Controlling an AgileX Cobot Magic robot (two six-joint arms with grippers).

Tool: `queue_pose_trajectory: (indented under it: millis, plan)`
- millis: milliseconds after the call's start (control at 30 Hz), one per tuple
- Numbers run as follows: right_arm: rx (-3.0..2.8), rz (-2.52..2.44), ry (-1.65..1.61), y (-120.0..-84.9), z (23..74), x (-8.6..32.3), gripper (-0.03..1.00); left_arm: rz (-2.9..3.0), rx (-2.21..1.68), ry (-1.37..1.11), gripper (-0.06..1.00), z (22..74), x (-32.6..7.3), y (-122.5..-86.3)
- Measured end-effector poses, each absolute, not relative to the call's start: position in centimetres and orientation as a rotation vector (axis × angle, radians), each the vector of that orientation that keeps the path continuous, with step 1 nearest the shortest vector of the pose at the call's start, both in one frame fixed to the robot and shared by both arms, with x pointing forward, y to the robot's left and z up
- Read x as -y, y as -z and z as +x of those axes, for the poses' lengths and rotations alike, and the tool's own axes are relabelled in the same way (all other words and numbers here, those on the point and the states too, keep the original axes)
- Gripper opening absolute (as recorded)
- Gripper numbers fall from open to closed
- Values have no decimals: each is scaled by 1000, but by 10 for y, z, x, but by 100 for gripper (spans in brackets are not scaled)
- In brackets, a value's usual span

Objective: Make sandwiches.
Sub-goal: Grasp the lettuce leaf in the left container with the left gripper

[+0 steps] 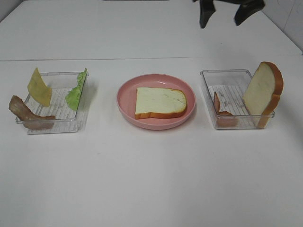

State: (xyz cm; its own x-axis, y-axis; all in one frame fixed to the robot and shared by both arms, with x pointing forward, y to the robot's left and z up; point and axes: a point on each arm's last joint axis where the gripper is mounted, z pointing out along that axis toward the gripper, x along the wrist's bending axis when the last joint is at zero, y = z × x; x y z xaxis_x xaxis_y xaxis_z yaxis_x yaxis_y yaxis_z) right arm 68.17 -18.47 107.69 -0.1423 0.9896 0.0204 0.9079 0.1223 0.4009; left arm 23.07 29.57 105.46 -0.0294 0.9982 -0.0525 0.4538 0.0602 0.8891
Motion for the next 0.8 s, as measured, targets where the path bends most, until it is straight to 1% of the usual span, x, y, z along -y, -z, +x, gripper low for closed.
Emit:
queue_pose_trajectory:
  millis: [33,67,100,133,233,300,400,467,500,533,567,600,633,667,700,733,767,800]
  plan:
    - [-2084,1919,-469,-1083,685,210,77,1492,-1587,-916,99,231,-296,-1055]
    - [-2084,1919,-469,-1083,685,210,77,1492,-1587,-916,99,231,-296,-1055]
    - [-2045,1949,-467,-1086,687,226,77,1492,-1587,-916,99,231,-296,-1055]
    - [-1982,1995,-468,-1090,688,253,77,1492,-1587,-916,99,231,-296,-1055]
    - [-1960,2010,-470,-1093,688,262,77,1492,-1587,-916,99,231,-296,-1055]
    - [-1934,2056,-470,-1100,673,285,77,1492,-1587,-916,99,231,-296,-1055]
    - [-1932,2066,-462,-1101,666,288,77,1492,-1587,-916,99,231,-296,-1055]
    - [-1963,2077,-391,-1107,620,291,77,1492,-1587,-916,99,231,-296,-1055]
    - [-1963,2077,-391,-1107,620,291,77,1492,-1587,-916,99,231,-296,-1055]
    - [-1970,2079,-372,-1108,608,292,77,1492,-1587,-916,99,231,-296,-1055]
    - [-1986,2085,-337,-1108,575,294,77,1492,-1587,-916,99,231,-296,-1055]
    - [-1986,2085,-337,-1108,575,294,77,1492,-1587,-916,99,231,-296,-1055]
    - [-1996,2099,-316,-1105,559,294,77,1492,-1587,-916,99,231,-296,-1055]
    - [-1981,2110,-322,-1109,523,295,77,1492,-1587,-916,99,231,-296,-1055]
    - [-1981,2110,-322,-1109,523,295,77,1492,-1587,-916,99,231,-296,-1055]
    - [-1979,2112,-322,-1109,503,295,77,1492,-1587,-916,99,231,-296,-1055]
    - [-1979,2112,-322,-1109,503,295,77,1492,-1587,-916,99,231,-296,-1055]
    - [-1972,2110,-331,-1108,469,296,77,1492,-1587,-916,99,231,-296,-1055]
